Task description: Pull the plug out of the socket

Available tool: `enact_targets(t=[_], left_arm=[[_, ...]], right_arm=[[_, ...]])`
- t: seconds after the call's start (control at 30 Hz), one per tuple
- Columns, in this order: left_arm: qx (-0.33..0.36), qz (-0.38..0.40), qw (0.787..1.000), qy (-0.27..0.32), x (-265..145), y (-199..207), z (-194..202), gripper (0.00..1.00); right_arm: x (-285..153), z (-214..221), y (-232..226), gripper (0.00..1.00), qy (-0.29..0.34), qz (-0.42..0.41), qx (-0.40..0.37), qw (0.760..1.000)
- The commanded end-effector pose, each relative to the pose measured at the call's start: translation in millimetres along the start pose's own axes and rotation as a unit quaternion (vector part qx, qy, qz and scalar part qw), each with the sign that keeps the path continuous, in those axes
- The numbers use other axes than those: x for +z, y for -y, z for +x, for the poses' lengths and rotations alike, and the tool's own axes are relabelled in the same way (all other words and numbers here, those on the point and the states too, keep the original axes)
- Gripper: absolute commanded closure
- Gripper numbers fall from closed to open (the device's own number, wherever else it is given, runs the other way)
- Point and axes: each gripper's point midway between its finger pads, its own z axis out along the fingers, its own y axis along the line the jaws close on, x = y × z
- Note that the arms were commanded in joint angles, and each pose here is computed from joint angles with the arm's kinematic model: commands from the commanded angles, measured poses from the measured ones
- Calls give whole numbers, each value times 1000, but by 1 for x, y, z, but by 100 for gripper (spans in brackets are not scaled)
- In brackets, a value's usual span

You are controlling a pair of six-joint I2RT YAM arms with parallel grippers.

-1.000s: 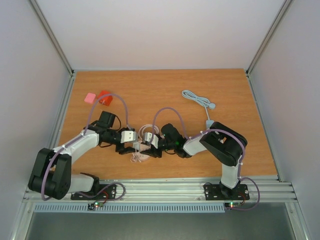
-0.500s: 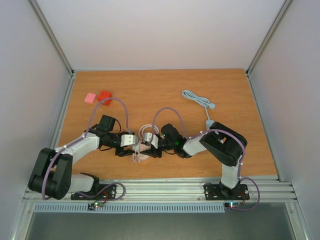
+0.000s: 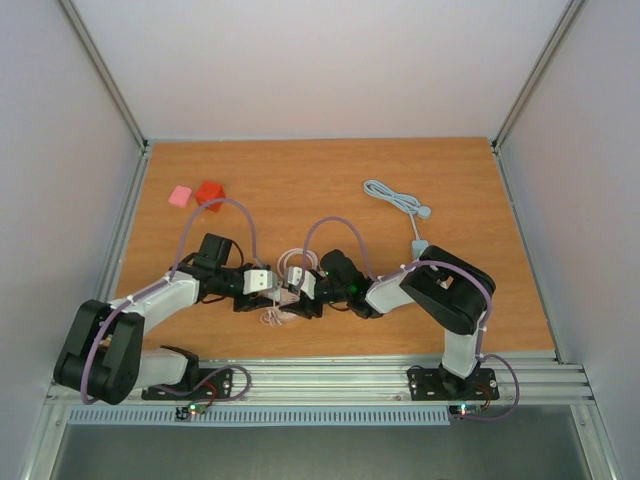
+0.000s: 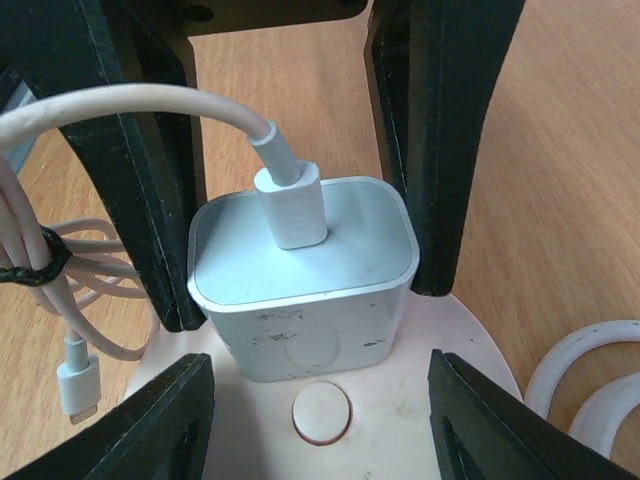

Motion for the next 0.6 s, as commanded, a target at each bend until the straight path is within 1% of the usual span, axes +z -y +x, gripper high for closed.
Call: enact_targets(t=[0.0,0.23,0.43,0.57], left_arm=[[8,-26,1000,11,3,-13,-6,69],[-13,-3,999,32,0,-12,-19,72],[5,23,999,46,-3,-7,-28,72],[26,16,998,50,-6,-8,-32,72]], right_arm=[[-2,57,-25,39,-99,-30,53,993],[2,66,-25,35,-111,-35,56,992],[3,77,-26,35,-126,-33,59,990],[4,81,-26,35,-132,-35,58,989]])
